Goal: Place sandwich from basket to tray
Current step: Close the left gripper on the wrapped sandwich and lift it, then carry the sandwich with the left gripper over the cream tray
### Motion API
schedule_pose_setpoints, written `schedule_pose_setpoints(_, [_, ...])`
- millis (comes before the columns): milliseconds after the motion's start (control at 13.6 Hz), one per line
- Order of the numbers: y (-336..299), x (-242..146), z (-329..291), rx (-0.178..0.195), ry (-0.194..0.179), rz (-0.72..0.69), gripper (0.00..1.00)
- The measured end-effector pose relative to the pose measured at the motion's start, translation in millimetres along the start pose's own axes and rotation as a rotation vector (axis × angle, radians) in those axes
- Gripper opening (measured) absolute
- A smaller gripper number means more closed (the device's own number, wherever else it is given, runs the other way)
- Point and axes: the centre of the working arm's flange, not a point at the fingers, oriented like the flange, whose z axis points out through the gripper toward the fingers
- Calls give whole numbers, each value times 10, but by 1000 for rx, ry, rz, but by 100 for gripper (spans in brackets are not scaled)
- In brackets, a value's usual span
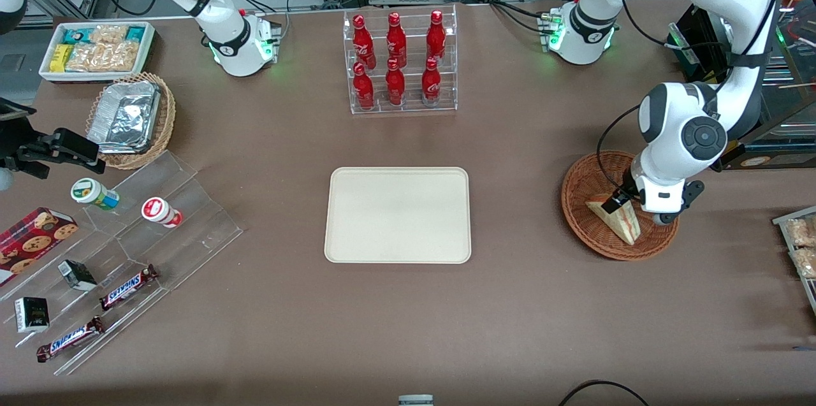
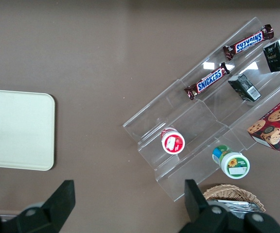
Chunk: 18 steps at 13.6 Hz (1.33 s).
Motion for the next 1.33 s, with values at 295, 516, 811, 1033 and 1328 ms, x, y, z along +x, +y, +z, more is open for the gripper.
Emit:
schedule_pose_setpoints(295, [15, 15, 20, -11, 10, -46, 78])
schedule_pose_setpoints(516, [47, 48, -41, -25, 23, -66, 44])
schedule_pose_setpoints(811, [247, 148, -491, -5, 22, -60, 24])
schedule_pose_setpoints(1033, [662, -128, -1179, 36, 30, 29, 21])
schedule_pose_setpoints(1328, [1246, -930, -1804, 38, 68, 201, 15])
